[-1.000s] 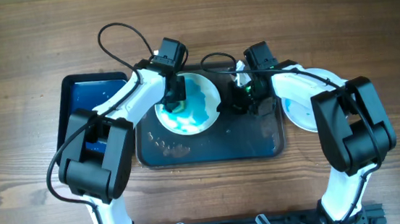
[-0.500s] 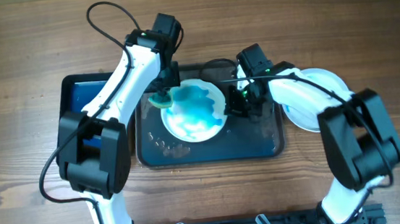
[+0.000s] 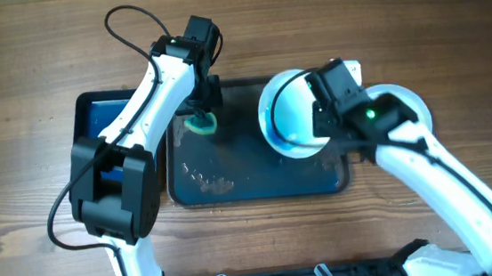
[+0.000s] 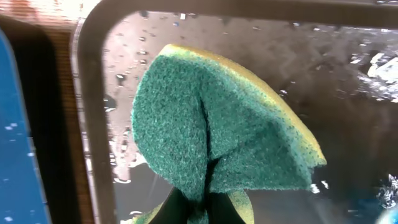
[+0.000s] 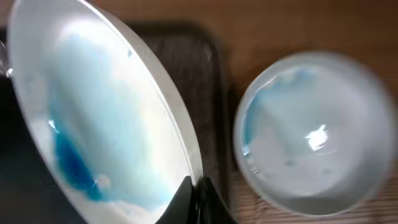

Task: Clean dirty plates on tray and stack at the side
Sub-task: 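Lift the last plate with the right gripper and carry it right, then lower the plate onto the clean stack and release it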

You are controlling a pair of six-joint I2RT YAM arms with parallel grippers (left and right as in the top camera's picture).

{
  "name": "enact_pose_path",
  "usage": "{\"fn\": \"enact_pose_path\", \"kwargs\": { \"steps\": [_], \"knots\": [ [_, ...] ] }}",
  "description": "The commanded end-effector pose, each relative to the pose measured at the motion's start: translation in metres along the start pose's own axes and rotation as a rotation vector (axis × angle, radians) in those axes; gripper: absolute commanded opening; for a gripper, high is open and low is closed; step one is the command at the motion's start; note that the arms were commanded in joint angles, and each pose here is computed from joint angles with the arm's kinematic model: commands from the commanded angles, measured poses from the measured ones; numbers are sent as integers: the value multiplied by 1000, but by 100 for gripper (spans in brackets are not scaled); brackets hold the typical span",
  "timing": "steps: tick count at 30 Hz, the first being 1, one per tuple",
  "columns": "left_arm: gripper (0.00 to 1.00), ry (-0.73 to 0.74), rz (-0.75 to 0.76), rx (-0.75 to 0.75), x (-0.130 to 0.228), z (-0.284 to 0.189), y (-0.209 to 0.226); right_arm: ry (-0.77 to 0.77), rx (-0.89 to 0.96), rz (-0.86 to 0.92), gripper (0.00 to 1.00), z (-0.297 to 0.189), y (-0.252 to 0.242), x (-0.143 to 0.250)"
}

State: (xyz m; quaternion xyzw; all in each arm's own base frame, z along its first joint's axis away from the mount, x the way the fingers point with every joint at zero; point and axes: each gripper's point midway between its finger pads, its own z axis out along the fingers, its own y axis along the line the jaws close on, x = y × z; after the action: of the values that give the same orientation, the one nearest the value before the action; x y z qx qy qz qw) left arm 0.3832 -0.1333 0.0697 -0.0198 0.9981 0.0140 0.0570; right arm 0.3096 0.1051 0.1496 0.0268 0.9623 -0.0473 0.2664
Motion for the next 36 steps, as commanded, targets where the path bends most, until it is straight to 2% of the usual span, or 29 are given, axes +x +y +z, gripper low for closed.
{"fn": "enact_pose_path", "kwargs": {
  "steps": [1,9,13,15,22,26,29,33,36],
  "knots": [
    [4,4,-16,86,-3,-6,-15,-244,181,-54,4,-43,-20,-26],
    [4,6,-16,88,-2,-6,-15,-594,408,-217,4,-118,-9,-45],
    [4,6,-16,88,-2,-6,-15,-772,601,-263,4,-164,-10,-58],
    [4,6,-16,88,-2,-6,-15,-792,647,-290,4,-175,-7,-63],
    [4,5,-16,88,-2,-6,-15,-805,615,-271,4,-179,1,-71],
    [4,5,-16,88,-2,-6,-15,-770,496,-324,4,-163,17,-68],
    [4,5,-16,88,-2,-6,-15,-669,342,-391,4,-135,34,-52],
    [4,5,-16,88,-2,-6,-15,-319,7,-199,4,-75,40,-11],
    [4,5,-16,88,-3,-6,-15,-137,-173,-93,4,-52,38,-4]
  ]
}}
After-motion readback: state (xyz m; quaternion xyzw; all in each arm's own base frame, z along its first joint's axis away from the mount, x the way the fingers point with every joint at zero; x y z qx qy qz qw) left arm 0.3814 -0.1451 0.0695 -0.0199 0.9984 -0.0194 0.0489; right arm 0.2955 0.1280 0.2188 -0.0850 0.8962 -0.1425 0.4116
